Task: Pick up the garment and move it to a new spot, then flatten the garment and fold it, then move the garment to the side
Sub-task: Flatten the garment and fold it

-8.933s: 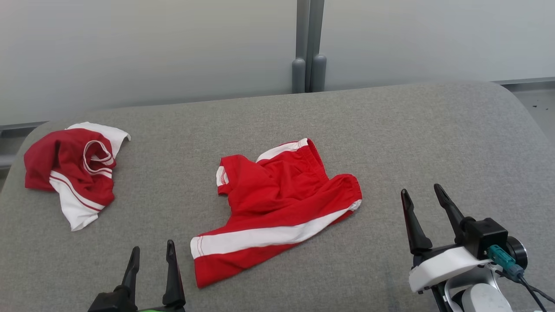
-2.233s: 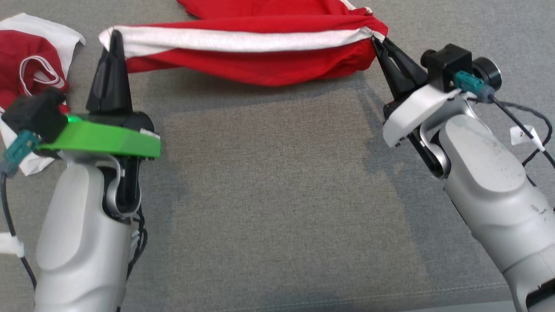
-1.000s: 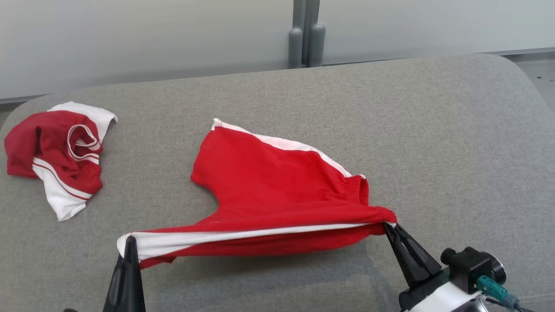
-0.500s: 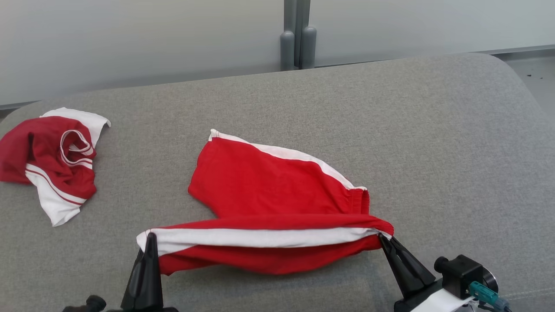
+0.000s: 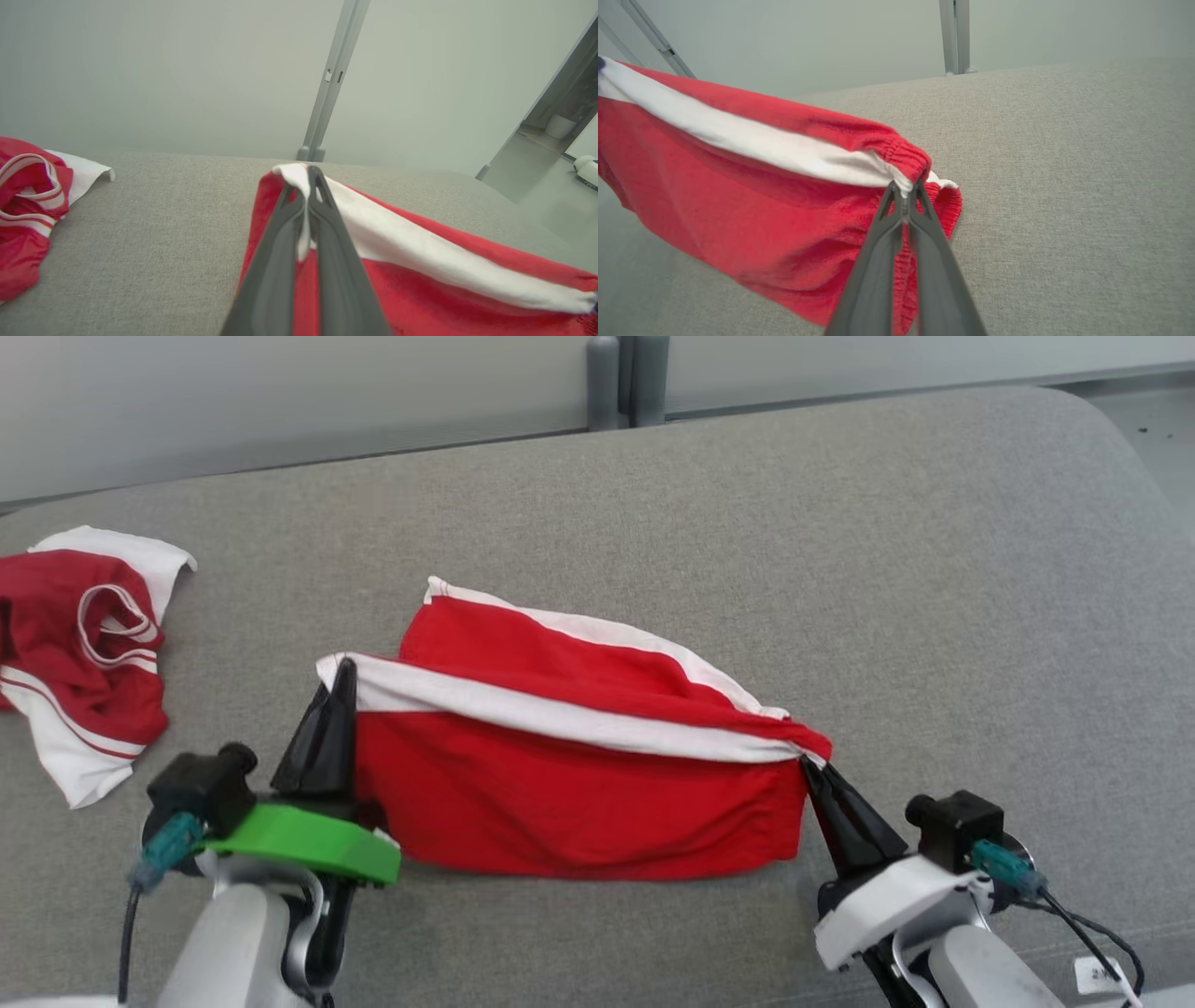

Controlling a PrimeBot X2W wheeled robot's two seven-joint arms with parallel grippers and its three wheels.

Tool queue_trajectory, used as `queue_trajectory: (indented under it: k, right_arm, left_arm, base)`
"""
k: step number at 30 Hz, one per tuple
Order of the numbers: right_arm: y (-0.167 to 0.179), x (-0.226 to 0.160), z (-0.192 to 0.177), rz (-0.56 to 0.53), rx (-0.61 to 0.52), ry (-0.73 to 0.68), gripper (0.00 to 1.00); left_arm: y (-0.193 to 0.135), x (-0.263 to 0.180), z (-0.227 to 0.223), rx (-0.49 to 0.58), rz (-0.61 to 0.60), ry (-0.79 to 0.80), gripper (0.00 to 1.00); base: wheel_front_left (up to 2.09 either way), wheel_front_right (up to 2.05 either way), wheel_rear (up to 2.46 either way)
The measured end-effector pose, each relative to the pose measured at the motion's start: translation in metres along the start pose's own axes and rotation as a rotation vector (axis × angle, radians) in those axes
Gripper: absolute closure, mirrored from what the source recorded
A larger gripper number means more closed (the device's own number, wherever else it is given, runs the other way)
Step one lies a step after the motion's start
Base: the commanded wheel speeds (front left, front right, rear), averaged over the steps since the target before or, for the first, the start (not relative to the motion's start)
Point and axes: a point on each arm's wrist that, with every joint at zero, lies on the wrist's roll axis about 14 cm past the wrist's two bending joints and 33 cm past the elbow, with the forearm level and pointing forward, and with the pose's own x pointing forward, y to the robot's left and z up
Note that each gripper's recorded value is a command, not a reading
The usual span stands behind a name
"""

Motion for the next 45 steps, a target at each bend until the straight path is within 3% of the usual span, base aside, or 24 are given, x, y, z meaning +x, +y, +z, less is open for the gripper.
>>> queue_trajectory:
  k: [12, 20, 31, 32, 33, 34, 35, 36, 45]
  right_arm:
    - [-0.034, 0.048, -0.029, -0.085, 0.026, 0.097, 1.00]
    - [-0.051, 0.059, -0.051, -0.120, 0.029, 0.160, 1.00]
    - [-0.058, 0.069, -0.060, -0.125, 0.031, 0.189, 1.00]
    - [-0.058, 0.069, -0.060, -0.123, 0.031, 0.189, 0.92]
    - [-0.058, 0.069, -0.060, -0.123, 0.031, 0.188, 0.61]
    - [-0.058, 0.069, -0.059, -0.123, 0.030, 0.186, 0.33]
    - [-0.058, 0.069, -0.058, -0.122, 0.030, 0.184, 0.00]
    - [-0.057, 0.070, -0.057, -0.121, 0.029, 0.181, 0.00]
    - [-0.053, 0.066, -0.045, -0.108, -0.017, 0.155, 0.00]
  left_arm:
    - [0.020, 0.087, -0.062, 0.090, -0.081, 0.200, 1.00]
    - [0.028, 0.110, -0.102, 0.073, -0.074, 0.296, 1.00]
    - [0.037, 0.128, -0.124, 0.081, -0.062, 0.352, 1.00]
    - [0.037, 0.128, -0.125, 0.083, -0.061, 0.357, 0.86]
    - [0.037, 0.128, -0.125, 0.086, -0.063, 0.360, 0.64]
    - [0.038, 0.128, -0.127, 0.089, -0.061, 0.367, 0.48]
    - [0.039, 0.127, -0.128, 0.093, -0.058, 0.375, 0.24]
    - [0.040, 0.127, -0.129, 0.098, -0.054, 0.382, 0.00]
    - [0.028, 0.127, -0.118, 0.102, -0.066, 0.380, 0.00]
  base:
    - [0.00, 0.00, 0.00]
    - [0.00, 0.00, 0.00]
    - [0.00, 0.00, 0.00]
    - [0.00, 0.00, 0.00]
    - [0.00, 0.00, 0.00]
    - [0.00, 0.00, 0.00]
    - [0.00, 0.00, 0.00]
    - [0.00, 0.00, 0.00]
    - [0.00, 0.00, 0.00]
